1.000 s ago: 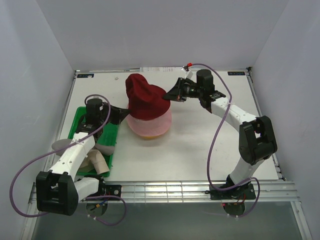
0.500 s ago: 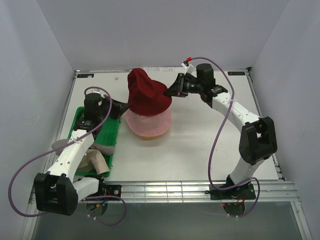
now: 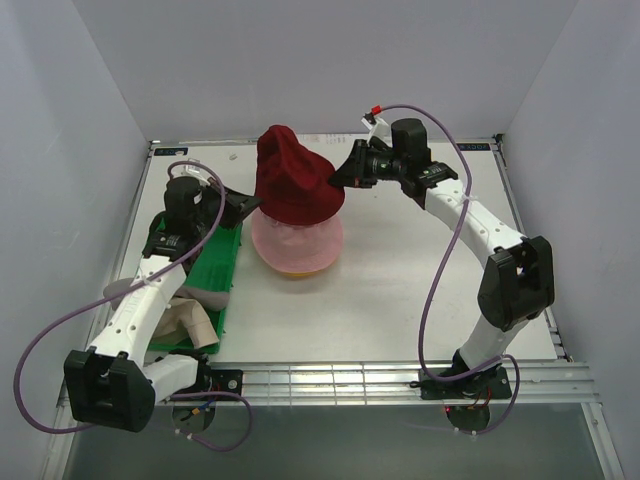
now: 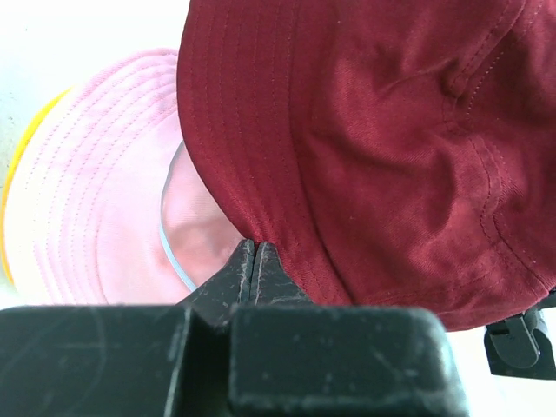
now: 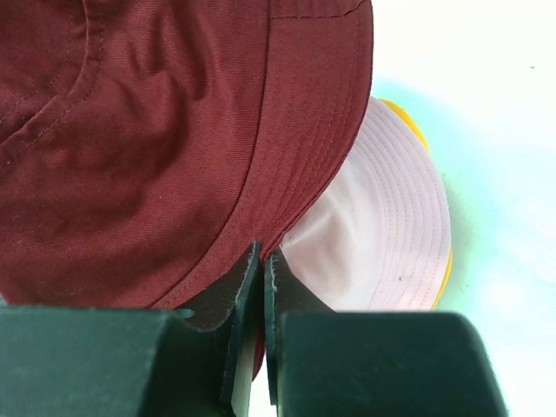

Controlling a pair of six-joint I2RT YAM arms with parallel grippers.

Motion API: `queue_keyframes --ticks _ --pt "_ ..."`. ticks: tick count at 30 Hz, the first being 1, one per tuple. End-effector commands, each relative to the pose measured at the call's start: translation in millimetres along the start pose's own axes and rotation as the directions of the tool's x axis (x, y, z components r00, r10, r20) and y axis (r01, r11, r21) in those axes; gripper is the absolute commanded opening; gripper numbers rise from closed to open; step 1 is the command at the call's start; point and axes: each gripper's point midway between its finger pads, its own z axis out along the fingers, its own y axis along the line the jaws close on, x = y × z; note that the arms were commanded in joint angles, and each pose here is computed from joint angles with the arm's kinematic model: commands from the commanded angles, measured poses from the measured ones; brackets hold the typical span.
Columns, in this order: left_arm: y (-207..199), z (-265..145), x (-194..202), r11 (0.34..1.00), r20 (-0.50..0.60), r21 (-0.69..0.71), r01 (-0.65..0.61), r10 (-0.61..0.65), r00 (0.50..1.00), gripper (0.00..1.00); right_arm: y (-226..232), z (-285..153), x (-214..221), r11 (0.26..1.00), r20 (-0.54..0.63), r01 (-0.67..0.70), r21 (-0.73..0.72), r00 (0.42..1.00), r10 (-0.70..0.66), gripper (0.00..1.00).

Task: Stack the hats

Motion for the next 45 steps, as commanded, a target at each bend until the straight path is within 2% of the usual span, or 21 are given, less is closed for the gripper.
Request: queue_keyframes --ticks 1,10,20,45 --pt "-25 -16 -2 0.996 0.007 0.064 -0.062 0.061 0.998 0.00 34 -17 -25 0.994 0.067 0.107 -0.025 0.992 -0.105 0.08" --pt "-29 -32 -2 0.991 0.013 0.059 -0.118 0.118 0.993 0.00 43 -28 -18 0.989 0.075 0.146 0.000 0.987 -0.145 0.08" --pt "-17 -38 7 0.988 -0.011 0.032 -0.151 0.151 0.988 0.00 28 -30 13 0.992 0.039 0.126 0.020 0.991 -0.127 0.08" --pt "81 -19 40 0.973 -0.079 -0.172 -0.151 0.139 0.987 0.00 -21 -8 74 0.999 -0.033 0.014 0.050 0.999 -0.012 0.08"
